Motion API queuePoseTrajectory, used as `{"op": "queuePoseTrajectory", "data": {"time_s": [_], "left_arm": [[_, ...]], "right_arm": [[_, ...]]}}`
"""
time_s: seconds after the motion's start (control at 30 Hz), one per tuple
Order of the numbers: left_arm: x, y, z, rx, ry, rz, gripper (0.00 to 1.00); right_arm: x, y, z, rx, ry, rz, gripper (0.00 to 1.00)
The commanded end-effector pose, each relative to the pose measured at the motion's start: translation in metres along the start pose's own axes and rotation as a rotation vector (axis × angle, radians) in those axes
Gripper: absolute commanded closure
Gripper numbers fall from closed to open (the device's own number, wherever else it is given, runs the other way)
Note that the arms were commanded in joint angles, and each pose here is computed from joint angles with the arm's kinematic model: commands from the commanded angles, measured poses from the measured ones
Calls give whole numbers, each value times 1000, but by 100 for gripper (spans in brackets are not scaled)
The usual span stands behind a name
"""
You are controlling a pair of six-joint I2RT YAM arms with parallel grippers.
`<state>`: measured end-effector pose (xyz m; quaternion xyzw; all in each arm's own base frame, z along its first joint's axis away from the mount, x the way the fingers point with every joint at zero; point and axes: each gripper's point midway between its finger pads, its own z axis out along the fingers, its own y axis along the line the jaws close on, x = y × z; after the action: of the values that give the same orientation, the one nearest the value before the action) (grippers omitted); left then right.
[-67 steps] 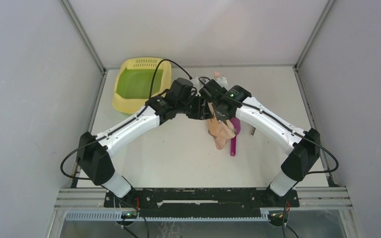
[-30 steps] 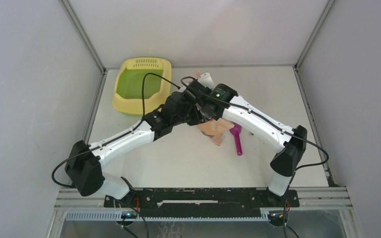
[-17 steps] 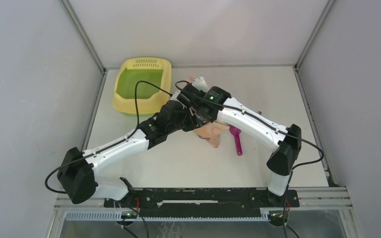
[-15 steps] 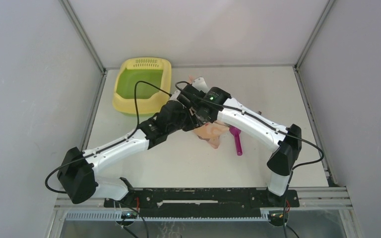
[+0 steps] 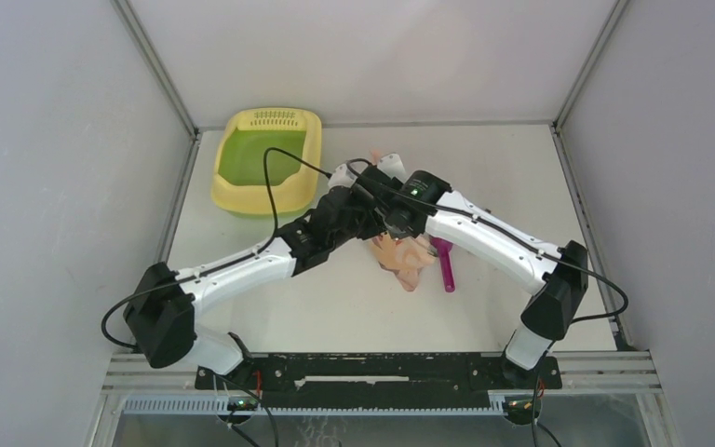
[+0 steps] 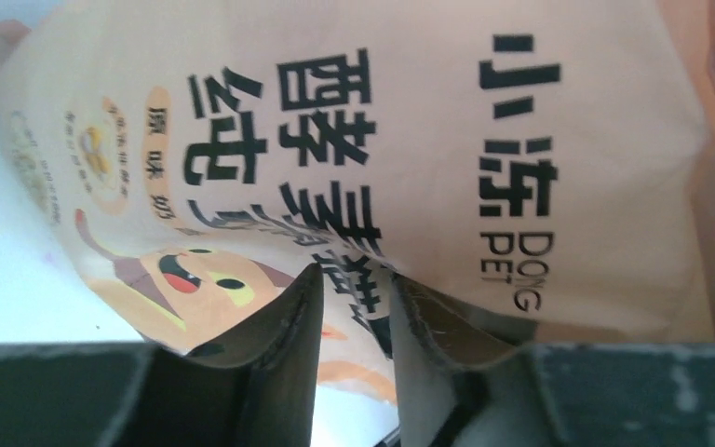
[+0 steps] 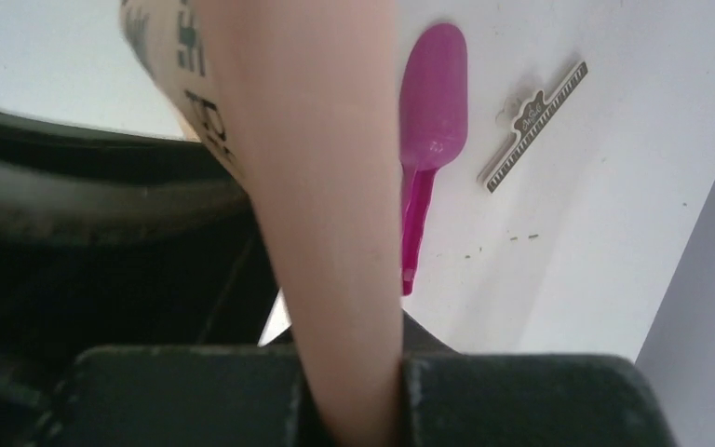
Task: Fill the litter box with clean litter
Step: Open the cat litter bag at the center of the board.
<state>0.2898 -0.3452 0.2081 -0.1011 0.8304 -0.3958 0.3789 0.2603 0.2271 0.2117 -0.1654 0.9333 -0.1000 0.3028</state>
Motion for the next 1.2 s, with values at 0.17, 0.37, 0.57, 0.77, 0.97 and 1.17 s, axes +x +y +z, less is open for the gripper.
{"op": "queuePoseTrajectory", "data": {"time_s": [0.17, 0.37, 0.57, 0.77, 0.97, 1.17], "left_arm": [[-28, -30, 13, 5, -88, 29, 99], [-28, -19, 1, -30, -92, 65, 100], [-30, -13, -10, -41, -101, 79, 100], [-35, -21, -15, -24, -102, 91, 100], [-43, -19, -30, -27, -122, 109, 100], [-50, -8, -50, -39, -141, 125, 99]], "right_arm": [[-28, -7, -37, -102, -168, 166, 100], [-28, -24, -29, -76, -170, 181, 100], [-36, -53, -23, 105, -199, 109, 100], [-64, -78, -30, 216, -261, 90, 100], [-97, -117, -24, 303, -330, 137, 100], [-136, -164, -24, 410, -414, 196, 100]]}}
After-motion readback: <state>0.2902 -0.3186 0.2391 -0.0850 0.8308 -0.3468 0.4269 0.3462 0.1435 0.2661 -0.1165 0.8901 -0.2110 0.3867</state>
